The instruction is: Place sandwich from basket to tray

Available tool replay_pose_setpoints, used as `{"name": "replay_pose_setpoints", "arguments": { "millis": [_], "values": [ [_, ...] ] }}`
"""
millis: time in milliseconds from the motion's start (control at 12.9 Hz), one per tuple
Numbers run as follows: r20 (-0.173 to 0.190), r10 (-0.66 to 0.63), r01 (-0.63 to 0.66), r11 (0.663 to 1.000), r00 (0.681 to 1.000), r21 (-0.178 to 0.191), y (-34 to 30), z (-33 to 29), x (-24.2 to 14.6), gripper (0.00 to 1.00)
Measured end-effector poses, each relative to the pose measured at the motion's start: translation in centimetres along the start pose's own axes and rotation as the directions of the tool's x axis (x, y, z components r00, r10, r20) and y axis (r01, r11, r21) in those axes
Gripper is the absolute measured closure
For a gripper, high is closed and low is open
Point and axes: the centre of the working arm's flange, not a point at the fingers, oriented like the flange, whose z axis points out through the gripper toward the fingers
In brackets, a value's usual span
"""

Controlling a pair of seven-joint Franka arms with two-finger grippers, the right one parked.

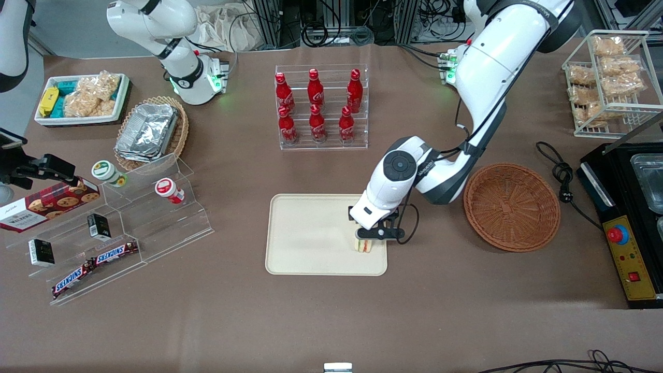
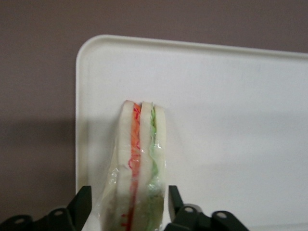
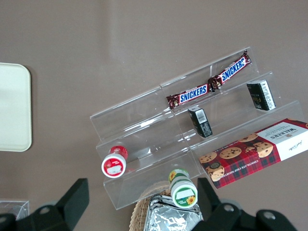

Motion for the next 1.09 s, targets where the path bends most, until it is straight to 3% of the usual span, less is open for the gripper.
{"name": "replay_pose_setpoints", "arguments": {
  "millis": [155,311,544,699,932,1087],
  "values": [
    [-0.053,-0.076,0.077,0.997,0.996,0.005,-1.7,-5.3,3.0,0.00],
    [-0.078,-0.160,0.161,0.987,0.984,0.007,-4.5,-12.0,5.4,0.00],
    [-0.060,-0.234,0.239,0.967,0.970,0.089,-9.1,-20.5,6.2,0.00],
    [-0.006,-0.228,0.227,0.966,0.974,0.122,-12.5,-25.8,5.9,0.00],
    [0.115,-0.180,0.159,0.972,0.977,0.174,-18.9,-32.9,4.1,0.00],
    [0.152,-0.176,0.149,0.973,0.973,0.178,-23.4,-38.1,2.7,0.00]
  ]
}}
